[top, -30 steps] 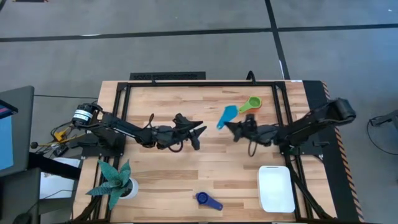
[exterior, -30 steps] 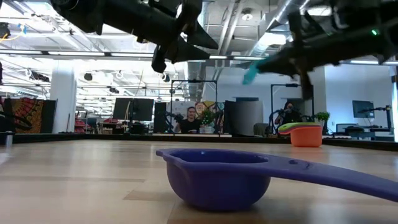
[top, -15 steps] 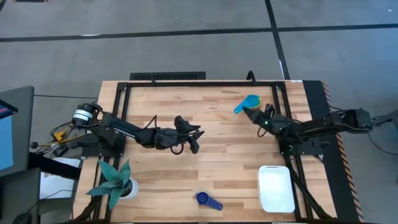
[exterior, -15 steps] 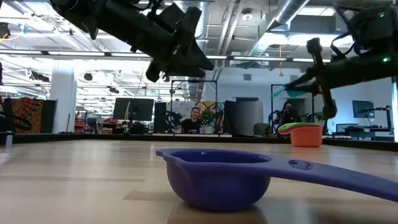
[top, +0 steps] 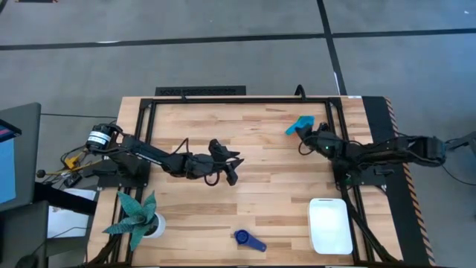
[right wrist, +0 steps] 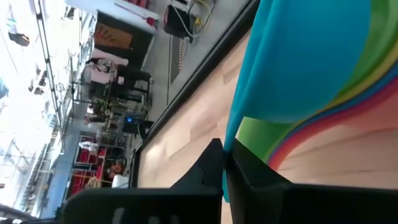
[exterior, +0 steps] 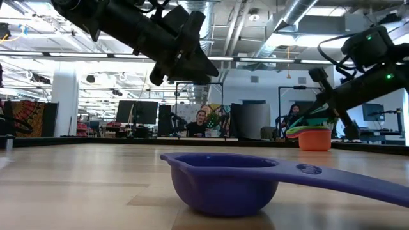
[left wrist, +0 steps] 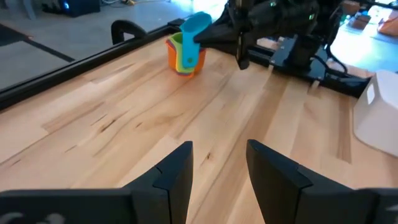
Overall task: Nest measuring cups in basket
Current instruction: Stack the light blue measuring cup on the green measuring cup, then stack the dark blue measuring cup on the light blue measuring cup
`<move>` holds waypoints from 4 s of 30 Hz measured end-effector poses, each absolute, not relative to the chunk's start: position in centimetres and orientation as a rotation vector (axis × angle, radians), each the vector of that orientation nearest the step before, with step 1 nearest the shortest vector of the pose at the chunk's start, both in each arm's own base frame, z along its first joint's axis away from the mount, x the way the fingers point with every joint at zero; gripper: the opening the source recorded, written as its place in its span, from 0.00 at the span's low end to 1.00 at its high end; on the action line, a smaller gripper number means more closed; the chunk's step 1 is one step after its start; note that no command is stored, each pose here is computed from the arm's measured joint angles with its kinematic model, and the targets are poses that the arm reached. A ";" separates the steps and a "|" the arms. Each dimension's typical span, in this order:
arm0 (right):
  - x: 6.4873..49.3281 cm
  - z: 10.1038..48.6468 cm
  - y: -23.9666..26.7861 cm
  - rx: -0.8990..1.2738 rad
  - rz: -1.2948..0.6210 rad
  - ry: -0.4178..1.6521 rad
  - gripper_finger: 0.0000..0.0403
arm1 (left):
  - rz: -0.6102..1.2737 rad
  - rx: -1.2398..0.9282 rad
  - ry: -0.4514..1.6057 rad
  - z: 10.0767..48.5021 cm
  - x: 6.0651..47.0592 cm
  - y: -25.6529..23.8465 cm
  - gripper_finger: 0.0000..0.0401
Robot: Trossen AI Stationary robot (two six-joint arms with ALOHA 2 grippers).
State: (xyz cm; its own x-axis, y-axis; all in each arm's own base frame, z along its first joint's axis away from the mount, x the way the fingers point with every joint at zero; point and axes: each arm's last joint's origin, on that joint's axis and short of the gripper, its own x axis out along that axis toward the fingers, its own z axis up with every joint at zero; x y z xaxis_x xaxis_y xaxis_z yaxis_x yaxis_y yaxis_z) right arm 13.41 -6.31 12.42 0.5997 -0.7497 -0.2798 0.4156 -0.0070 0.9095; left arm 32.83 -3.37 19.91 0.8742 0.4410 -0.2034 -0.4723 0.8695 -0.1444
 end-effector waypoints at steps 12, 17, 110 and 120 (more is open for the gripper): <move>13.1 12.2 -7.2 1.347 -0.870 -0.242 0.06 | 0.483 -0.167 0.187 19.7 32.8 -3.3 0.35; 13.0 12.3 -7.4 1.370 -0.866 -0.264 0.12 | 0.482 -0.159 0.189 19.7 32.8 -3.3 0.35; 32.8 19.3 19.7 0.224 -0.065 0.578 0.24 | 0.131 -0.092 0.210 18.7 26.2 -18.8 0.43; 37.6 19.9 20.3 0.014 -0.044 0.829 0.42 | 0.163 -0.097 0.200 18.8 26.1 -18.8 0.43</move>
